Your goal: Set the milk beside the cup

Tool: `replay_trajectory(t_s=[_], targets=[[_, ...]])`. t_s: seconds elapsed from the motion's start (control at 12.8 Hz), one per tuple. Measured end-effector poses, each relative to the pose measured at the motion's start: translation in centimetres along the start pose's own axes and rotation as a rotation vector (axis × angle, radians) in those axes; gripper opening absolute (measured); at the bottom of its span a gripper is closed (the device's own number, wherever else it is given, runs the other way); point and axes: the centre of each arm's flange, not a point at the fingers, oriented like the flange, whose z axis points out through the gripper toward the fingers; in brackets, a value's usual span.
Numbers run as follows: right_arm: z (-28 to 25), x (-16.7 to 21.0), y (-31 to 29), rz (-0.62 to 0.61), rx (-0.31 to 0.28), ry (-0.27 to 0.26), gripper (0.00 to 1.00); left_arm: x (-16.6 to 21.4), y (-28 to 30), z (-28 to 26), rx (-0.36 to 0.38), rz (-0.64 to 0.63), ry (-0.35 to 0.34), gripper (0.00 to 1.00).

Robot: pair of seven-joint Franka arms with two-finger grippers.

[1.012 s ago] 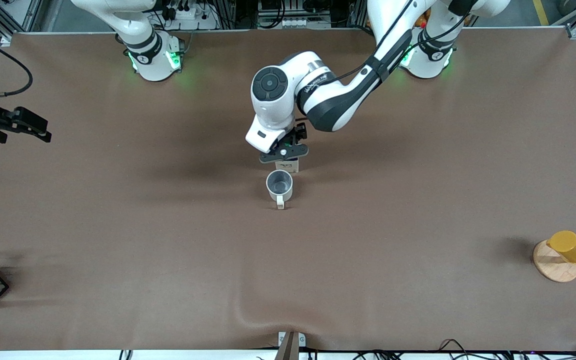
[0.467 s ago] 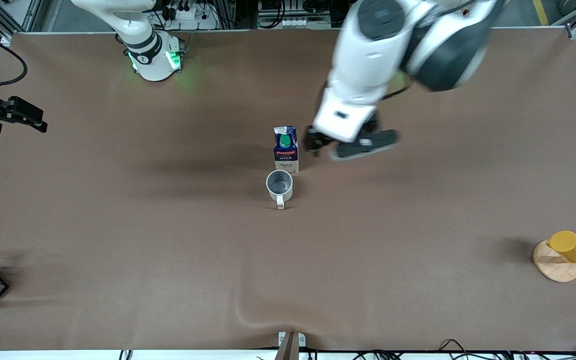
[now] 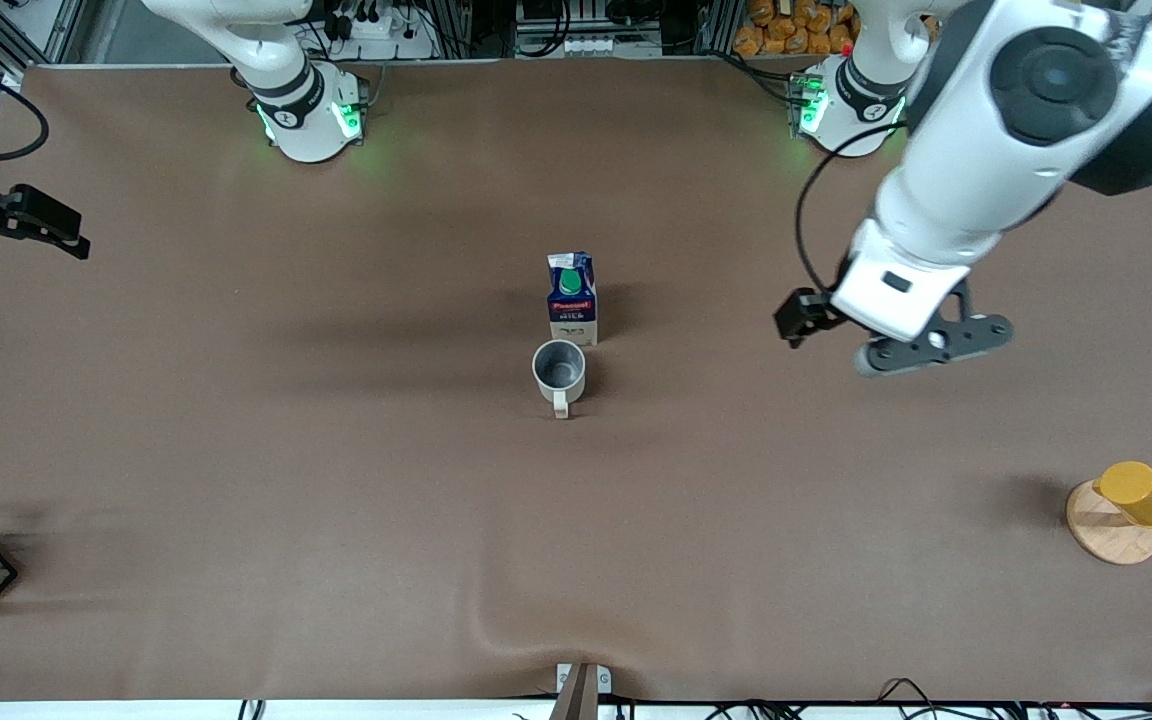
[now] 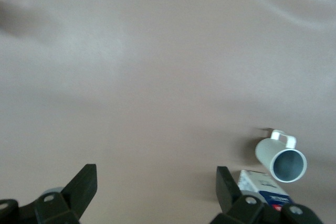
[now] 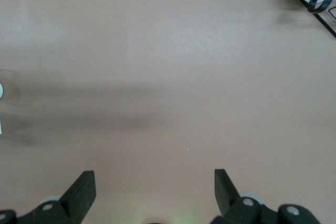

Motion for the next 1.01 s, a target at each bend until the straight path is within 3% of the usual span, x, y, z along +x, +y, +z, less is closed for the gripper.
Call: replay_trajectory(t_s=[0.23, 0.47, 1.01], targets=[[-0.2, 0.0, -0.1, -0.004, 0.011, 0.004, 1.0, 2.4, -5.2, -1.1, 0.0, 0.007, 0.017, 1.0], [-0.2, 0.0, -0.1, -0.005, 0.012, 0.006, 1.0, 2.4, -7.5, -3.4, 0.002, 0.049, 0.047, 1.0], [-0.4, 0.0, -0.2, -0.005, 0.012, 0.01, 1.0, 2.4, -13.8, -6.4, 0.034, 0.115, 0.04, 1.0]])
